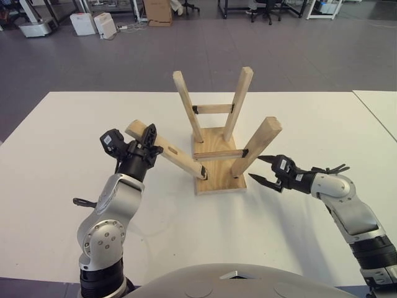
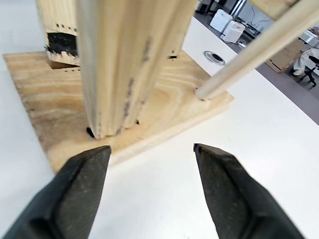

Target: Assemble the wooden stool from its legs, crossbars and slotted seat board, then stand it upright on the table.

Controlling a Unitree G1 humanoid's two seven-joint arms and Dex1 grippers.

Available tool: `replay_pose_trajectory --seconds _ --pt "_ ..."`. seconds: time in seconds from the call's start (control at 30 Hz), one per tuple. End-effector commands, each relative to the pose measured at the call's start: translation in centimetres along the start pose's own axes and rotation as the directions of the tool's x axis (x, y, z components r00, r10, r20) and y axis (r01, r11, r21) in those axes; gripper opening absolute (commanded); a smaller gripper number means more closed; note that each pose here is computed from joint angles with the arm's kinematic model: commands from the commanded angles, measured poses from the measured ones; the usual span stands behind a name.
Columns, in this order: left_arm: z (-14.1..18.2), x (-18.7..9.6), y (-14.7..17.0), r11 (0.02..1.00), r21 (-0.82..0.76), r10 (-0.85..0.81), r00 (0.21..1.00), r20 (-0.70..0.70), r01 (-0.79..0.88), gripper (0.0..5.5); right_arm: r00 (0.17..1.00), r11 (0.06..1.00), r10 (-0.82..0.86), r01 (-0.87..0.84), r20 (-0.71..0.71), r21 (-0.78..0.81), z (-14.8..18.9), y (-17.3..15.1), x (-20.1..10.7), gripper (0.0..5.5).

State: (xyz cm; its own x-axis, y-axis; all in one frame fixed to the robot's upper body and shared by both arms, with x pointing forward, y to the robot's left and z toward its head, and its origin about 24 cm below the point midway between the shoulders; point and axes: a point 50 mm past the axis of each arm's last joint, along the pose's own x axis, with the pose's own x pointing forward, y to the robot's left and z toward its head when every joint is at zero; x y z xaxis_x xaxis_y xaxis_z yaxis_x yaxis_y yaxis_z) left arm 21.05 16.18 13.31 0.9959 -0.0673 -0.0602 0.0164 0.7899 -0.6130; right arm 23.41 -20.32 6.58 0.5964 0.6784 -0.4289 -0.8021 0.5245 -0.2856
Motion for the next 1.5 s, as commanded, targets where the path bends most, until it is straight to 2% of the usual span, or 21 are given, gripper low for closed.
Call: replay_pose_trajectory --seconds 0.03,0.2,0.33,0.5,0.63,0.87,1.0,1.27,1.33,1.37,1.43,1.5 --pt "-0.6 -0.6 0.5 0.99 0.082 0.119 0.992 -0.039 -0.115 1.02 0.993 0.996 0.016 -0.026 -0.119 -0.084 -1.2 -0.3 0.9 3.11" --pt "-1.5 -0.6 0.5 0.975 0.124 0.194 0.978 -0.071 -0.184 1.02 0.984 0.975 0.172 -0.178 -0.055 -0.13 1.0 2.3 4.4 3.11" --pt "-2.0 -0.8 0.4 0.959 0.198 0.221 0.973 -0.065 -0.204 1.02 0.973 0.966 0.229 -0.23 -0.018 -0.121 1.8 3.6 5.4 3.11" --pt "-2.3 -1.5 0.2 0.91 0.374 0.209 0.977 -0.039 -0.179 1.02 0.976 0.97 0.216 -0.219 -0.039 -0.107 1.3 3.4 4.7 3.11" --pt "-2.7 -0.8 -0.4 0.86 0.491 0.166 0.986 -0.019 -0.135 1.03 0.982 0.977 0.182 -0.185 -0.038 -0.102 1.3 2.8 4.1 3.11" --pt "-4.1 -1.0 -0.2 0.85 0.511 0.174 0.984 -0.043 -0.128 1.03 0.99 0.987 0.142 -0.14 0.022 -0.076 2.7 2.3 3.6 3.11" --pt "-4.3 -0.5 -1.2 0.814 0.574 0.127 0.991 -0.032 -0.086 1.03 0.994 0.993 0.104 -0.103 0.022 -0.058 2.8 1.6 3.0 3.11" --pt "-3.0 -1.3 -1.1 0.822 0.557 0.106 0.993 0.057 -0.12 1.03 0.999 0.997 0.034 -0.034 -0.005 -0.068 2.6 0.5 2.7 3.11" --pt "-2.7 -1.0 -0.8 0.832 0.54 0.109 0.991 0.072 -0.13 1.03 0.995 0.998 -0.051 0.049 0.08 0.028 3.5 -0.8 1.4 3.11" --pt "-2.6 -0.8 -0.9 0.835 0.536 0.103 0.992 0.073 -0.127 1.03 0.977 0.987 -0.122 0.101 0.174 0.124 4.7 -1.8 0.2 3.11" --pt "-2.5 -0.3 -1.1 0.843 0.526 0.091 0.993 0.076 -0.117 1.03 0.877 0.946 -0.251 0.134 0.409 0.295 8.2 -3.6 -3.0 3.11" --pt "-2.3 -0.1 -1.2 0.85 0.513 0.089 0.992 0.085 -0.12 1.03 0.753 0.932 -0.29 0.081 0.591 0.355 12.2 -4.0 -5.2 3.11"
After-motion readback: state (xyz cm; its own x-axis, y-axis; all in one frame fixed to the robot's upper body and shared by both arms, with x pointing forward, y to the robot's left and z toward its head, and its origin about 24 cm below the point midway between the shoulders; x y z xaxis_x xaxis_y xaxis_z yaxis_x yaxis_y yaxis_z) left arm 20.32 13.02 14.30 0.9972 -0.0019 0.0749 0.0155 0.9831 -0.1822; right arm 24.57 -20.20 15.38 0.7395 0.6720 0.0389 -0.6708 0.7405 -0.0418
